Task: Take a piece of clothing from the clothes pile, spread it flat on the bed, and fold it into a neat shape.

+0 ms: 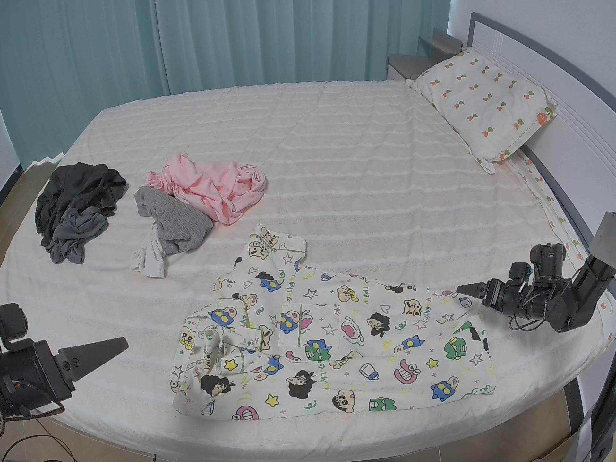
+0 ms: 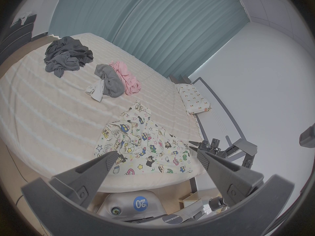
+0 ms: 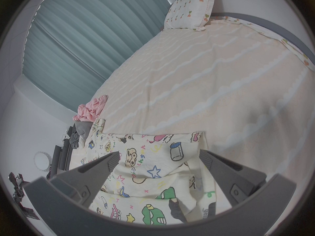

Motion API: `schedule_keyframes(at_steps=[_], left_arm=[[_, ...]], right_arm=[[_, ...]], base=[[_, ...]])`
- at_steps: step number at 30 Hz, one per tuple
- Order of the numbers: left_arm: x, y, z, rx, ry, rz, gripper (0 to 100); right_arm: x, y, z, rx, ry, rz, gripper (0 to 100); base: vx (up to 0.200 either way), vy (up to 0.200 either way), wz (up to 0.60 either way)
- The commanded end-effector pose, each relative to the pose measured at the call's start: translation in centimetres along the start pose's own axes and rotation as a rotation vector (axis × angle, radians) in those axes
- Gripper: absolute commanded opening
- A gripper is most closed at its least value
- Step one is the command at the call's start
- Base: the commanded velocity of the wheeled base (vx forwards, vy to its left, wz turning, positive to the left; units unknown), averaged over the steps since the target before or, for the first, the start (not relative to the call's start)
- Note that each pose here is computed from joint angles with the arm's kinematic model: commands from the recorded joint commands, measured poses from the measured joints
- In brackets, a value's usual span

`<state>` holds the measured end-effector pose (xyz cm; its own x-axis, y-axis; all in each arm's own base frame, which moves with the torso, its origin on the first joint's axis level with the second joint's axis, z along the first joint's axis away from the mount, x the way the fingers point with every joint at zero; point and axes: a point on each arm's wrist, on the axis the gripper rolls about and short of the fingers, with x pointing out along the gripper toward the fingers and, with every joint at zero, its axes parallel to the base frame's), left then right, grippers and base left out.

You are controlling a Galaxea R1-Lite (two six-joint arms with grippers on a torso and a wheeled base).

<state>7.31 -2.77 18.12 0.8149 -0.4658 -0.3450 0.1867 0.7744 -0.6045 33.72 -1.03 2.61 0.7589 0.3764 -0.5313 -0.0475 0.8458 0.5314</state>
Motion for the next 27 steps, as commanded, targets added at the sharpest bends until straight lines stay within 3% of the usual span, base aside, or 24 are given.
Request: schedule_keyframes(at_steps=[1,16,27], left_arm=[[-0.3,0.1,-0.2,0.001,-0.009,-0.007,100],[-0.8,0.3,-0.6,0.003,-0.018,-0.013,100],[-0.8,0.3,-0.7,0.004,-0.018,-0.015,100]], right_arm=[[1.7,-0.6,0.1,0.005,0.022,0.001,100],[3.9,-0.9,0.4,0.005,0.046,0.008,100],[2.5,-1.4,0.6,0.013,0.025,-0.015,100]], base=[[0.0,0.0,0.0],[0.0,0.0,0.0],[0.0,0.0,0.0]])
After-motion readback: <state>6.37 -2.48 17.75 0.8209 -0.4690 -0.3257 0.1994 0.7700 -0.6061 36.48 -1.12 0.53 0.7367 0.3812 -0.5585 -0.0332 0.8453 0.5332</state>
